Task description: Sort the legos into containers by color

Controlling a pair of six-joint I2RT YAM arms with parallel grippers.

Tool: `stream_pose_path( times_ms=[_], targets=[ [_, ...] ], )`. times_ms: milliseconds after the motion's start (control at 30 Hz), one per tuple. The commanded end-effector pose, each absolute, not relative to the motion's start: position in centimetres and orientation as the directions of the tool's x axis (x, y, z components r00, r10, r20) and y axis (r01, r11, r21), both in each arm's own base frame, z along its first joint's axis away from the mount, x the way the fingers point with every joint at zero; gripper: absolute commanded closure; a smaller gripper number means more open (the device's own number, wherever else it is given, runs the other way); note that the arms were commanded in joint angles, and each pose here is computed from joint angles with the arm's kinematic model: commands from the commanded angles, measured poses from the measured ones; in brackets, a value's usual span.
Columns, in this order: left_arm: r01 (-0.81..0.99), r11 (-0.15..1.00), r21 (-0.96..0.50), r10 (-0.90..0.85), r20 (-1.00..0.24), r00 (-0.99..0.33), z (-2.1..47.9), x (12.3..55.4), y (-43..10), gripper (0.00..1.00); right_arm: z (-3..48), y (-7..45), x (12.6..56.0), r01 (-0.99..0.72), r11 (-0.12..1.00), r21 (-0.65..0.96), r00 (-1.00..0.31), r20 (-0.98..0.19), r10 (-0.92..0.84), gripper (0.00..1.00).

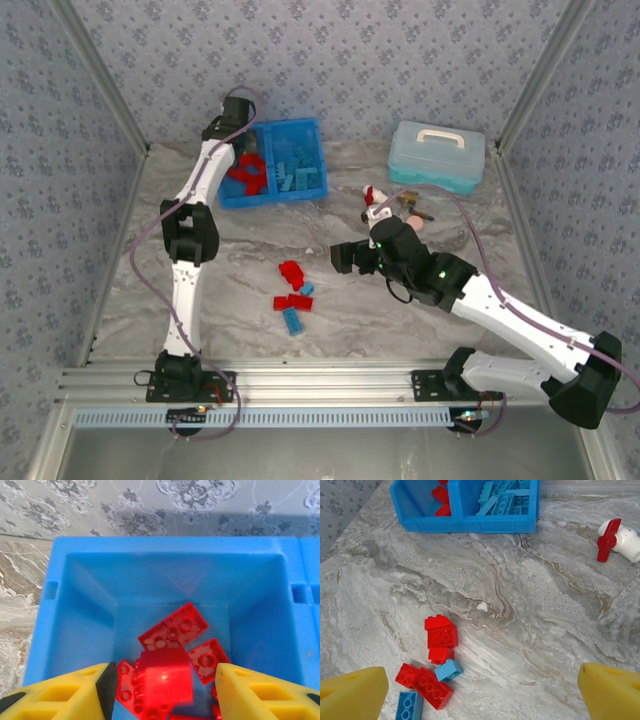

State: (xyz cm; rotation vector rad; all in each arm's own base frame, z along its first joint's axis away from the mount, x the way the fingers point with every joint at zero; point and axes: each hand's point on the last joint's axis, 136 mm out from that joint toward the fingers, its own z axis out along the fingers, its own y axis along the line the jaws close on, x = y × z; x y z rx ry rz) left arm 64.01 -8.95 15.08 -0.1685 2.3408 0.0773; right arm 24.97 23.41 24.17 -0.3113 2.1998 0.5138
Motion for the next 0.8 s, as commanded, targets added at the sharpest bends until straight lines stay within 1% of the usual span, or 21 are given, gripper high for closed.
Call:
stream_pose_path(
  times_ms=[0, 167, 233, 333, 433, 533, 633, 767],
  targets=[
    [-0.116, 0.992, -0.052, -0.116, -0.738, -0.664, 19.8, 62.5, -9.9, 0.44, 25.4, 23.5, 25.4, -0.376, 0.887, 0.268, -0.613, -0.79, -0.022, 0.0],
    [-0.091, 0.983, -0.156, -0.18, -0.781, -0.598, 25.2, 59.7, -11.0, 0.43, 24.7, 23.7, 25.5, -0.38, 0.889, 0.255, -0.617, -0.786, -0.038, 0.0],
    [-0.059, 0.968, -0.242, -0.233, -0.794, -0.562, 27.6, 57.3, -11.9, 0.43, 23.9, 23.8, 25.6, -0.384, 0.892, 0.238, -0.624, -0.779, -0.061, 0.0],
    [0.002, 0.947, -0.323, -0.271, -0.799, -0.536, 29.0, 52.6, -13.6, 0.41, 22.8, 24.8, 25.6, -0.42, 0.88, 0.221, -0.64, -0.76, -0.115, 0.0],
    [0.064, 0.944, -0.323, -0.242, -0.812, -0.532, 29.2, 47.0, -15.0, 0.39, 21.4, 27.1, 25.7, -0.506, 0.836, 0.212, -0.648, -0.733, -0.206, 0.0],
    [0.099, 0.945, -0.313, -0.211, -0.81, -0.546, 28.0, 41.4, -15.5, 0.36, 19.4, 29.5, 26.1, -0.56, 0.808, 0.184, -0.676, -0.665, -0.317, 0.0],
    [0.094, 0.956, -0.278, -0.182, -0.815, -0.551, 27.2, 36.3, -14.3, 0.32, 17.8, 32.4, 26.9, -0.599, 0.785, 0.155, -0.669, -0.635, -0.386, 0.0],
    [0.074, 0.967, -0.243, -0.156, -0.798, -0.581, 25.4, 31.4, -12.3, 0.25, 14.9, 35.2, 27.9, -0.619, 0.776, 0.126, -0.677, -0.586, -0.445, 0.0]
  ],
)
